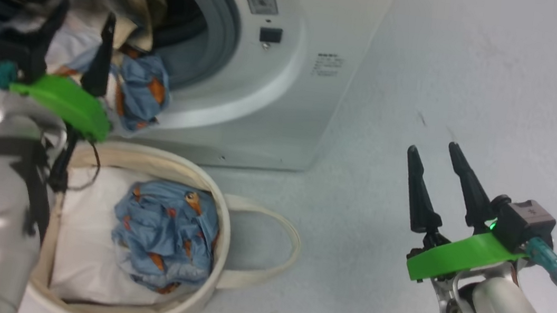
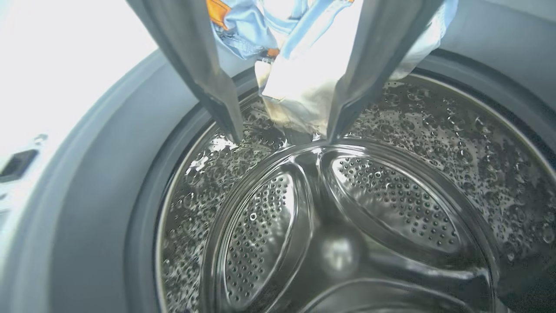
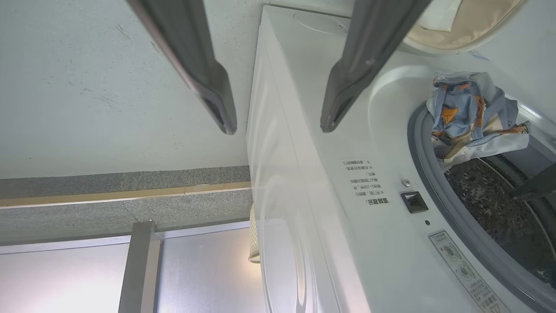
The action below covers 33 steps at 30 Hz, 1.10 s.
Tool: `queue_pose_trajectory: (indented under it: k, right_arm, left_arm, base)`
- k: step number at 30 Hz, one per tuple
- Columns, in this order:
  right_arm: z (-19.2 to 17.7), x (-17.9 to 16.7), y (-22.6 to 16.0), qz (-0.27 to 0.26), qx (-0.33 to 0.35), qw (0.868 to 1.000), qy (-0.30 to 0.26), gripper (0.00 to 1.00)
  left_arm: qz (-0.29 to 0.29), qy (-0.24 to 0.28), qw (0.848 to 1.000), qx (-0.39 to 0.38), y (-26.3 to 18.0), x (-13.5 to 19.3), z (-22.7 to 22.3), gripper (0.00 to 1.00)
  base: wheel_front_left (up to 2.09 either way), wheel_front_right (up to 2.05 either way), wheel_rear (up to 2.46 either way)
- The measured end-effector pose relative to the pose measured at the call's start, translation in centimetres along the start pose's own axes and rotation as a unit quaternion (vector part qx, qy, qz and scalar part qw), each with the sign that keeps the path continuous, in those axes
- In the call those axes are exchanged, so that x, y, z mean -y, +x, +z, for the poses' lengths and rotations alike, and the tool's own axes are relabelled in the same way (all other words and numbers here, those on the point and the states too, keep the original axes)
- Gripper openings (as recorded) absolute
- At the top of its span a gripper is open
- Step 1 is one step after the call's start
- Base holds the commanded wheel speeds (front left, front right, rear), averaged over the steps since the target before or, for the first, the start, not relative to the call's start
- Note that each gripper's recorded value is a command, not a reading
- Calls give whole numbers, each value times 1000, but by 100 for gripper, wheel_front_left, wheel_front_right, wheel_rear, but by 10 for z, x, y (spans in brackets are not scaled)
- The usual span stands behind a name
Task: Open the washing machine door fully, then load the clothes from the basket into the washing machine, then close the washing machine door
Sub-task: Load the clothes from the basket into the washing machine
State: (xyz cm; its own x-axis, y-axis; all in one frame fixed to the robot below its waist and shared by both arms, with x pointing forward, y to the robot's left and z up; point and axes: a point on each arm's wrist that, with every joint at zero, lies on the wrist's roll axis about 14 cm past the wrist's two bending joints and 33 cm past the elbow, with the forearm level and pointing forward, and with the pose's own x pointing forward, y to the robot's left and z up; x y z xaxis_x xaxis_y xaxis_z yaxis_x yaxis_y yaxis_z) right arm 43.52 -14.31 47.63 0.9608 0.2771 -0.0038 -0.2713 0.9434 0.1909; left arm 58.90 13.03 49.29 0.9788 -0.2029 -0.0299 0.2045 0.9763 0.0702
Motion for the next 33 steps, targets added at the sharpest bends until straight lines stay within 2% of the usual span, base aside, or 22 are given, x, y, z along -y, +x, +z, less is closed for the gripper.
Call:
queue_pose_trajectory:
  k: [3, 9, 18, 24, 33]
  right_arm:
    - [9, -11, -1, 13, 10, 1000, 3, 100]
    - [18, -30, -7, 36, 21, 999, 8, 100]
    - [38, -52, -11, 64, 43, 997, 7, 100]
    - [36, -53, -20, 62, 41, 997, 9, 100]
    - [43, -49, -25, 57, 49, 997, 3, 100]
  left_arm:
    - [6, -7, 1000, 17, -25, -5, 10, 100]
    - [45, -41, 998, 9, -79, -25, 3, 100]
    - [95, -76, 992, 29, -139, -51, 8, 100]
    - [119, -89, 989, 18, -164, -58, -5, 100]
    - [119, -98, 988, 8, -180, -50, -16, 100]
  base:
    - [0, 0, 0]
    - [0, 0, 0]
    - [0, 0, 0]
    - [0, 0, 0]
    - [0, 0, 0]
